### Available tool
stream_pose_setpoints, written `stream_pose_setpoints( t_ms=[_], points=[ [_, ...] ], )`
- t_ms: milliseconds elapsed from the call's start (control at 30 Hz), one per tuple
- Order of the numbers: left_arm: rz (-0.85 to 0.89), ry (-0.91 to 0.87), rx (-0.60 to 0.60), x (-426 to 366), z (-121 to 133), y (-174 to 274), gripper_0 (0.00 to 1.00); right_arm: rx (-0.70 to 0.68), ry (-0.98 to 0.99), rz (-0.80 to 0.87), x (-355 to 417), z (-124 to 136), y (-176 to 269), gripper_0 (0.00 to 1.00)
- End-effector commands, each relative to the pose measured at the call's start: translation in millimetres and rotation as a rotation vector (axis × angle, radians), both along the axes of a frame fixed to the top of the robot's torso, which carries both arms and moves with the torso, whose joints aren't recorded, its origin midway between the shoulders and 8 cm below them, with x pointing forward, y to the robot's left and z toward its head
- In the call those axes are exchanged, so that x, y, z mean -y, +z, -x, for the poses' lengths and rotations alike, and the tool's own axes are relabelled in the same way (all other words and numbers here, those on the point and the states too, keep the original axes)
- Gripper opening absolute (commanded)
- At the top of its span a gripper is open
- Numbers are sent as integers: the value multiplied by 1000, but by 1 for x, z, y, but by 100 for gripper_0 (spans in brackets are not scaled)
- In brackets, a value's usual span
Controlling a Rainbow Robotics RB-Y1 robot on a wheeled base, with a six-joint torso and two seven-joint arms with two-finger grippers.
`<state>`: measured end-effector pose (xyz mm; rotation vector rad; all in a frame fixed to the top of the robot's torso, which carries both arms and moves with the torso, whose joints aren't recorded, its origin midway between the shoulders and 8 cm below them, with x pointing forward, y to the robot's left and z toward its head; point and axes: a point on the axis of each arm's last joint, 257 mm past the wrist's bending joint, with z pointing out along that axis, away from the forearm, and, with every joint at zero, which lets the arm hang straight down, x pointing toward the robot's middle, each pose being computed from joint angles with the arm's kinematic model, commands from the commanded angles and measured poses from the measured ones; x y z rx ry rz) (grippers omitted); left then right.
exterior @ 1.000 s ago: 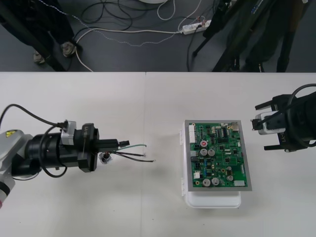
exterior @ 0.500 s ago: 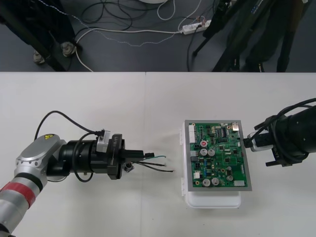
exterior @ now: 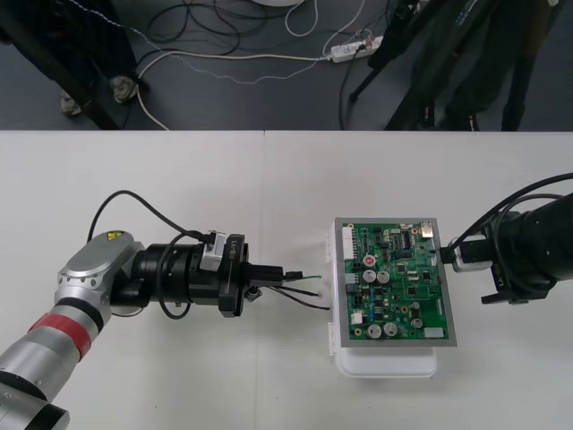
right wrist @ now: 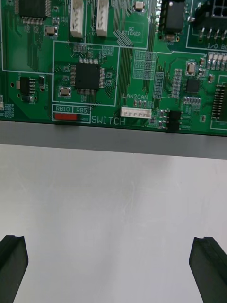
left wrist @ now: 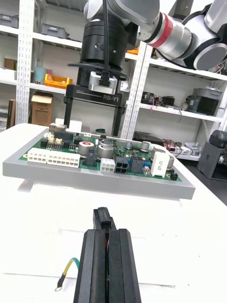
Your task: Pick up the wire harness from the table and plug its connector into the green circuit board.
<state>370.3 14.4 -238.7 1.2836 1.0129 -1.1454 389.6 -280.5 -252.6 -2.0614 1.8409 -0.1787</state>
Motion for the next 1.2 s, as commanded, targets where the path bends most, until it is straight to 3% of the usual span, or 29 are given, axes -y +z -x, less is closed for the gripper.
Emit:
stream_pose_setpoints(
  t_ms=[33,1200],
  points=[
    [29,-98,59,21,13,19,0,-10,-18,-12,-10,5,-5,100],
    [110,-168,0,63,35,34,0,-33,4,-74,-54,12,-25,100]
  ],
)
